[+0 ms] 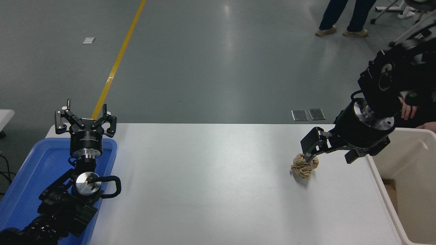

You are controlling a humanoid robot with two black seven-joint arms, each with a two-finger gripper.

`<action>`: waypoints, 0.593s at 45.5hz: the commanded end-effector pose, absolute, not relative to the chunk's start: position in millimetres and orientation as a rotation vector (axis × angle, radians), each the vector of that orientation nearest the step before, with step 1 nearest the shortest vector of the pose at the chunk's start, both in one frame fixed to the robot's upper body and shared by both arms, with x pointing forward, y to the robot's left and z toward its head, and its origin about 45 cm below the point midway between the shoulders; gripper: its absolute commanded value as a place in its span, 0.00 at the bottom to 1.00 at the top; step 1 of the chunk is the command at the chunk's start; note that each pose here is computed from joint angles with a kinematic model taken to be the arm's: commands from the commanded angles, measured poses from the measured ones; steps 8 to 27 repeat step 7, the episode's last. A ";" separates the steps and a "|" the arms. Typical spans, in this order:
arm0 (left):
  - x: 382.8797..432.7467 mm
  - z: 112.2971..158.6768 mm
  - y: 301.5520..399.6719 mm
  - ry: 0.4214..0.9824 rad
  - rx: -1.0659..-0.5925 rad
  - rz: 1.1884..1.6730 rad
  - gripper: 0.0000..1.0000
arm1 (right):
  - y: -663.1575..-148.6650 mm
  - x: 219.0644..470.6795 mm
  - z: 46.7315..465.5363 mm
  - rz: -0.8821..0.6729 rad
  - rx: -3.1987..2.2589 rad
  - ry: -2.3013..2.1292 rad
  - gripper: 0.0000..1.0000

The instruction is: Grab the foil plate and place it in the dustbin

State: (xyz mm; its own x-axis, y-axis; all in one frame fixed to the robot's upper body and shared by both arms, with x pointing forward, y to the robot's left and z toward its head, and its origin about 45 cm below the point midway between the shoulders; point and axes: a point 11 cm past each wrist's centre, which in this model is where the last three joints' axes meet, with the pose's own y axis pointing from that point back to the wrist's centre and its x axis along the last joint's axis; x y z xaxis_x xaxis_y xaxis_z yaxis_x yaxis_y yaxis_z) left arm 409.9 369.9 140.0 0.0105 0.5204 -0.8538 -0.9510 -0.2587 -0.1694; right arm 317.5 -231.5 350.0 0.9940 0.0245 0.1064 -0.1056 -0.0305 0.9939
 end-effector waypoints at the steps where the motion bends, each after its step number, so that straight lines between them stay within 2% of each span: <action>1: 409.7 139.9 370.1 0.576 -1.041 1.557 0.99 | -220.6 310.3 362.1 0.129 1.600 -0.055 1.00; 27: 409.7 139.9 370.1 0.576 -1.041 1.557 0.99 | -219.7 309.9 362.4 0.125 1.607 -0.058 1.00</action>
